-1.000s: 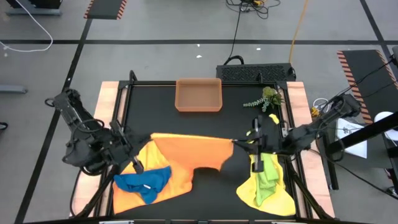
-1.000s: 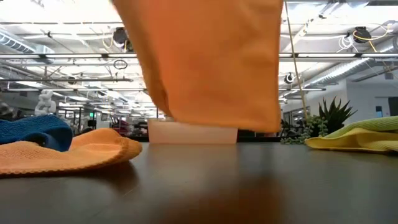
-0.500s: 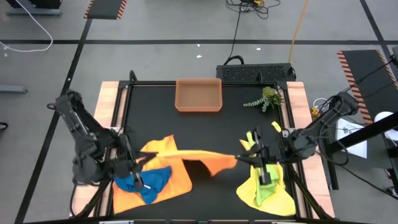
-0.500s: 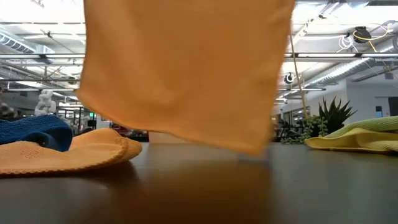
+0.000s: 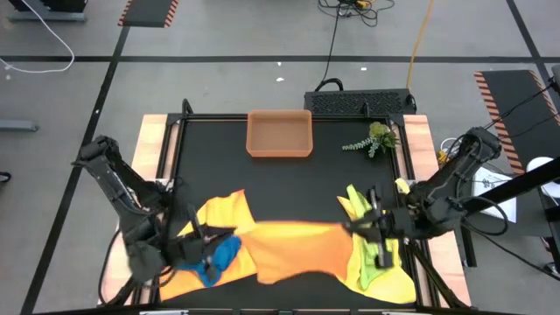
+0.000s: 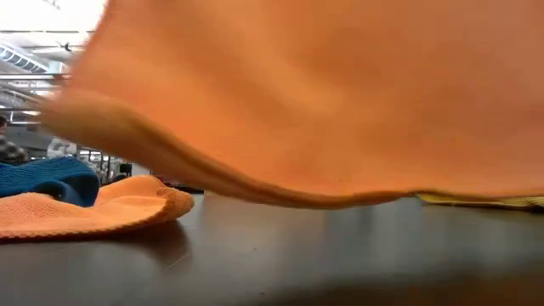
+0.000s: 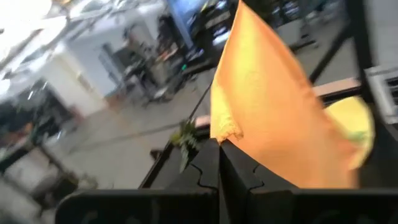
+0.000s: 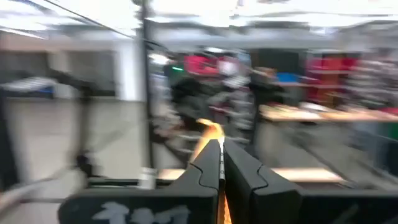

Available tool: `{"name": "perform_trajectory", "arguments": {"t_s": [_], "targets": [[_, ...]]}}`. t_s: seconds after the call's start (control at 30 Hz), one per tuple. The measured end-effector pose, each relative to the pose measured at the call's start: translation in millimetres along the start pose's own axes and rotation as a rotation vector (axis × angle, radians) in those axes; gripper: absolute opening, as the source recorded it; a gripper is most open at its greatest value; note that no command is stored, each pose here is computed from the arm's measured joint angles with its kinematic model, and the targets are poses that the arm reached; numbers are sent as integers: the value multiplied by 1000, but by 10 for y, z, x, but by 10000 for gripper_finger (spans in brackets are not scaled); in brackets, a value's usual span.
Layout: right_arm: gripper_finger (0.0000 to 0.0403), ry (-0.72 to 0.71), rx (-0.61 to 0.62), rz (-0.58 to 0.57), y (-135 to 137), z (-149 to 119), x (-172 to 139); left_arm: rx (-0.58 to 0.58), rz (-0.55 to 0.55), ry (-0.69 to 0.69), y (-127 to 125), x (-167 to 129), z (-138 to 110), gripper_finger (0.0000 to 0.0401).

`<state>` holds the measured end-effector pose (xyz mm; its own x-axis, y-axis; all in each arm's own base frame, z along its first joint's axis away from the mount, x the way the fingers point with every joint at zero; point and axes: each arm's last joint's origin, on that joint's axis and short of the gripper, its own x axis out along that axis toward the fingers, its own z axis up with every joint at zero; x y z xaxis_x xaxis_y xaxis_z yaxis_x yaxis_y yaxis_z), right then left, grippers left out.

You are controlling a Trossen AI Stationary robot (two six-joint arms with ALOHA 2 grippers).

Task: Fold microfiber towels
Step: Fold the right orange towel

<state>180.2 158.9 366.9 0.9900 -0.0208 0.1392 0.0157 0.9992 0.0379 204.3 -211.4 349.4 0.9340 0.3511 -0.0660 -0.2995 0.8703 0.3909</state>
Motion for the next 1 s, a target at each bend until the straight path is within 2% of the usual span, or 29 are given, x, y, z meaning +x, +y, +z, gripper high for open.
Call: {"name": "perform_trajectory", "arguments": {"t_s": [0.13,0.4,0.53,0.7,0.83,1.0], "targets": [[0,93,-46,-163,-99,-118,48,6,34,91,74,188,-175,3],[0,296,-68,-321,-379,-425,161,28,85,332,366,606,-545,3],[0,400,-83,-419,-562,-567,178,41,163,431,550,767,-699,7],[0,451,-104,-507,-748,-744,205,33,217,552,757,1000,-993,3],[0,495,-136,-583,-928,-925,214,35,241,606,891,1153,-1206,5],[0,566,-169,-668,-1220,-1143,223,45,276,601,1071,1353,-1390,5]]}}
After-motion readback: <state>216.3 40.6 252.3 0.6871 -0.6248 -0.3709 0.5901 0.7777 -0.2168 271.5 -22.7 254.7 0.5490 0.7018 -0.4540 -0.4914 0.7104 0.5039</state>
